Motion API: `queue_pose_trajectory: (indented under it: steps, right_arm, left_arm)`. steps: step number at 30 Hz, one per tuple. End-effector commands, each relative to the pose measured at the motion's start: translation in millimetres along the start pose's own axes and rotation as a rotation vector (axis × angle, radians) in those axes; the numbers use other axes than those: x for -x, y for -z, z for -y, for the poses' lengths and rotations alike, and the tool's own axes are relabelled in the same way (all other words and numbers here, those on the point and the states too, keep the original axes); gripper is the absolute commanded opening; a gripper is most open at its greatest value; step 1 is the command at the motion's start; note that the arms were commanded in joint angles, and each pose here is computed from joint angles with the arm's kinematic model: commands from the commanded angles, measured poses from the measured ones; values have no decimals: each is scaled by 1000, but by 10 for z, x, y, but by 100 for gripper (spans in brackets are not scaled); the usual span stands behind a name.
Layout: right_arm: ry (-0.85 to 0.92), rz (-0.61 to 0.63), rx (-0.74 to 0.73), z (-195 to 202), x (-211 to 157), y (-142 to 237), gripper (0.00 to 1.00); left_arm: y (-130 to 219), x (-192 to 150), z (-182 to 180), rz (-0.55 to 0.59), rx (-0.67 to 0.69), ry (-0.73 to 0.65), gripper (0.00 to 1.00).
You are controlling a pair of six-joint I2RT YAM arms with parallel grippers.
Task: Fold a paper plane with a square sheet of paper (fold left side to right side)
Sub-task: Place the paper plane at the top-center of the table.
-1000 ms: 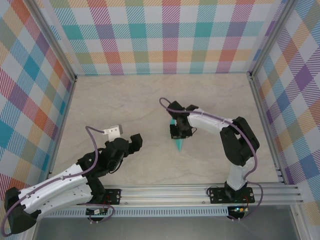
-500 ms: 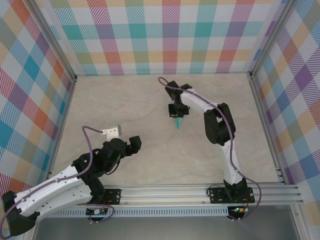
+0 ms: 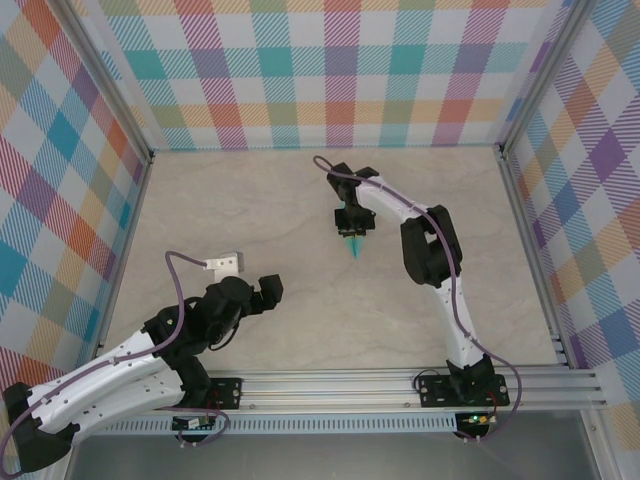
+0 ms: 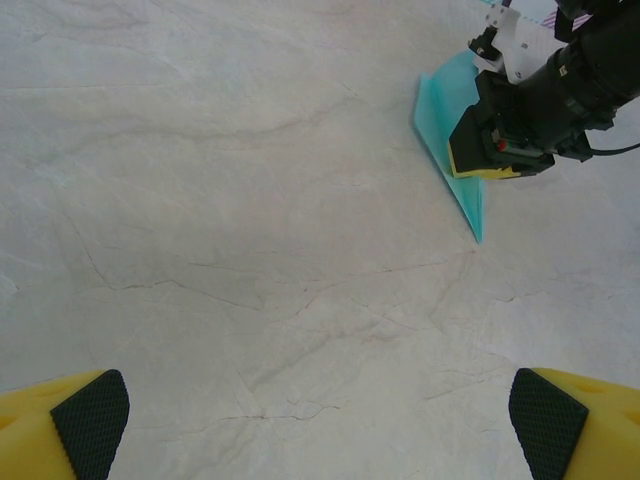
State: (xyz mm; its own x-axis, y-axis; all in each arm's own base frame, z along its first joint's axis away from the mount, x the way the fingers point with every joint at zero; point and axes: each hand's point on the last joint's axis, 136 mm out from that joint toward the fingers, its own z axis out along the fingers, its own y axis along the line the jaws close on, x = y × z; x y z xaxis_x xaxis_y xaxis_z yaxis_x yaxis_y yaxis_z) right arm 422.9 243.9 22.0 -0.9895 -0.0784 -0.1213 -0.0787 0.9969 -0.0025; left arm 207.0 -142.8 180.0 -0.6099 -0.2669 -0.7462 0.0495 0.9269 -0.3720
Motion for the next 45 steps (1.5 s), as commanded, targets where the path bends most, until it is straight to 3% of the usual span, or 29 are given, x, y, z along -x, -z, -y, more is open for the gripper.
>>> queue_pose_trajectory:
  steps: [1, 10, 21, 31, 35, 39, 45]
  right_arm:
    - [-10, -43, -11, -2, -68, -107, 17]
    - [-12, -52, -3, -29, -63, -115, 23]
    - [40, 19, -14, -10, -34, 302, 29]
    - [91, 170, 1, 65, -238, 1111, 60]
    - [108, 316, 44, 196, -343, 1520, 75]
    - [108, 507, 68, 448, -416, 1818, 98]
    - [-79, 689, 67, 1186, -510, 1731, 100]
  left_arm:
    - [67, 54, 55, -5, -17, 0, 100]
    - [54, 34, 59, -15, -14, -6, 100]
    - [52, 88, -69, 10, 66, -47, 100]
    - [168, 358, -271, 145, 175, -37, 100]
    - [227, 531, -378, 237, 250, -43, 100]
    - [304, 787, -575, 358, 383, -67, 100]
    - [135, 1094, -910, 433, 501, -46, 100]
